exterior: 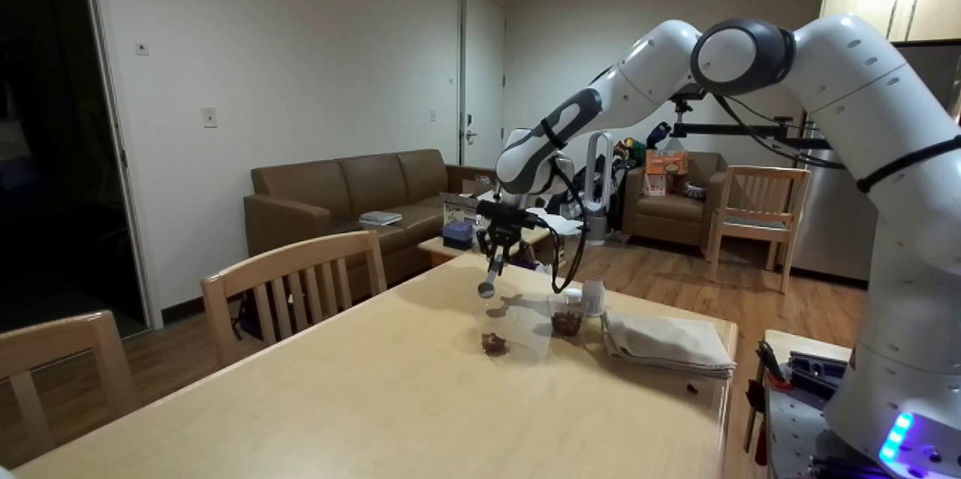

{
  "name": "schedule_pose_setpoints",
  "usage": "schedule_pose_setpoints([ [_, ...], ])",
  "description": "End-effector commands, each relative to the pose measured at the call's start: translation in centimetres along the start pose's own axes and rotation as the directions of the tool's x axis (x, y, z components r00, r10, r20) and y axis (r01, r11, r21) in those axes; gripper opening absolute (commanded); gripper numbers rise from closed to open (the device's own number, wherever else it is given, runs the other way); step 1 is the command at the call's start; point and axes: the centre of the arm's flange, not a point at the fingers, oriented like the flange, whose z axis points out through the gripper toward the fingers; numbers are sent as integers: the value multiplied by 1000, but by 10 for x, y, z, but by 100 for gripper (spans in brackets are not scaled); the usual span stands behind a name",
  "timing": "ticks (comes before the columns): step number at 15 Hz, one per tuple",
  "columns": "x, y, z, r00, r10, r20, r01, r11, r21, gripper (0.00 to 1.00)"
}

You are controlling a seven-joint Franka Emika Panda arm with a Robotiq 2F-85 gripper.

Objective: Take the grey measuring spoon out of the cup on the left, pour the contents in the cup on the left into the cup on the right

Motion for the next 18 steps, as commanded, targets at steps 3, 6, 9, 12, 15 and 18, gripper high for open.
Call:
schedule_pose_setpoints([
  [3,26,19,21,998,55,33,-54,998,-35,6],
  [6,34,26,31,996,79,44,-77,996,-52,6],
  [9,38,30,34,995,88,44,-85,994,-62,47],
  [12,41,33,31,995,95,32,-93,994,-62,61],
  [15,35,31,18,998,64,-20,-65,997,-51,79],
  [18,14,19,-9,991,-62,-122,59,998,-25,98],
])
